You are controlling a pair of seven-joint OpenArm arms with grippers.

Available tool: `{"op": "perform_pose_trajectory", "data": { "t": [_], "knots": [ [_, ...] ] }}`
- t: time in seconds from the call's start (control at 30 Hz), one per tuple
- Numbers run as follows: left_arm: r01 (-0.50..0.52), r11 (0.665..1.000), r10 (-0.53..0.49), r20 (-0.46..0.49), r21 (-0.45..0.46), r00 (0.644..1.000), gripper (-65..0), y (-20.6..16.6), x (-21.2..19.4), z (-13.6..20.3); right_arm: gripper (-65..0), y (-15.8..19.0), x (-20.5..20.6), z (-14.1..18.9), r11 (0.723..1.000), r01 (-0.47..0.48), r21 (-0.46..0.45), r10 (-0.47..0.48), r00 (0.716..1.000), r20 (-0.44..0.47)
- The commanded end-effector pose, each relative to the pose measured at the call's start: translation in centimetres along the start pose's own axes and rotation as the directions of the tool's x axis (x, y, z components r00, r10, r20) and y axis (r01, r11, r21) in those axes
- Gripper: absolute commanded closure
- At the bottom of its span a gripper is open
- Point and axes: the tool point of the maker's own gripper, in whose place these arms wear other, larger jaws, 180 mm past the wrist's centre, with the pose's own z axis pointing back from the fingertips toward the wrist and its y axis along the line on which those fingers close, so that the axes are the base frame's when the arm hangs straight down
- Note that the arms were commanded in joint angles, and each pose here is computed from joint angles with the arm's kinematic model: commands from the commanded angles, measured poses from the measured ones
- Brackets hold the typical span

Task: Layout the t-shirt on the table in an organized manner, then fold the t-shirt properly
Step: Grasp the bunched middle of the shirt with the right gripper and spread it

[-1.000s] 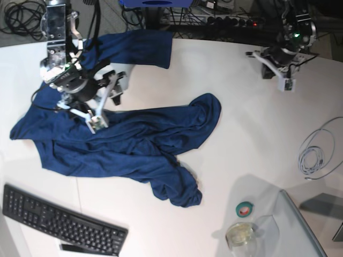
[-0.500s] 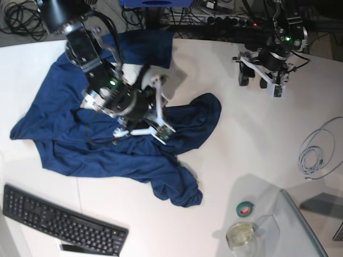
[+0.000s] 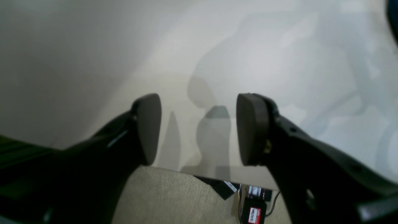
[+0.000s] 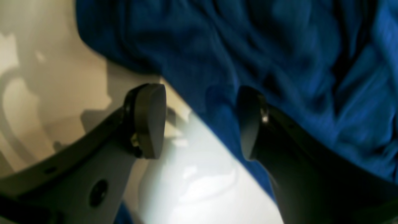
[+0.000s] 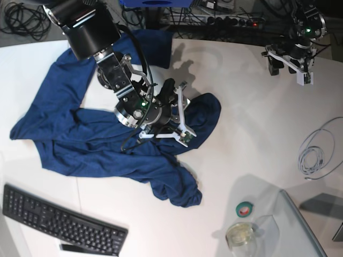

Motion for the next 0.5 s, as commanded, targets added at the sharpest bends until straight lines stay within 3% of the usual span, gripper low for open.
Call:
{"op": "perform_pose_trajectory", "data": {
  "t": [0.0, 0.13, 0.23, 0.4, 0.47],
  "knots": [
    [0.009, 1.000, -0.009, 0.039, -0.002, 0.999, -37.4, 0.2, 1.2, 0.2, -33.0, -1.2, 1.8, 0.2, 1.000, -0.012, -0.020, 0.013, 0.999, 0.037],
    [0.009, 1.000, -0.009, 0.039, -0.002, 0.999, -37.4, 0.2, 1.2, 0.2, -30.5, -2.0, 0.7, -0.8, 1.000, -0.009, -0.014, 0.009, 1.000, -0.014],
    [0.009, 1.000, -0.009, 0.039, -0.002, 0.999, -37.4, 0.2, 1.2, 0.2, -26.7, -2.0, 0.9, -1.0, 1.000, -0.008, -0.012, 0.008, 1.000, 0.004],
    [0.011, 1.000, -0.010, 0.038, -0.006, 0.999, -37.4, 0.0, 1.1, 0.1, -6.3, -2.1, 0.8, -0.9, 1.000, -0.006, -0.015, 0.006, 1.000, 0.004],
    [0.011, 1.000, -0.011, 0.041, -0.008, 0.999, -37.4, -0.1, 1.3, 0.1, -3.6, -1.7, 0.7, -0.4, 1.000, -0.009, -0.019, 0.009, 1.000, 0.003]
  ]
}}
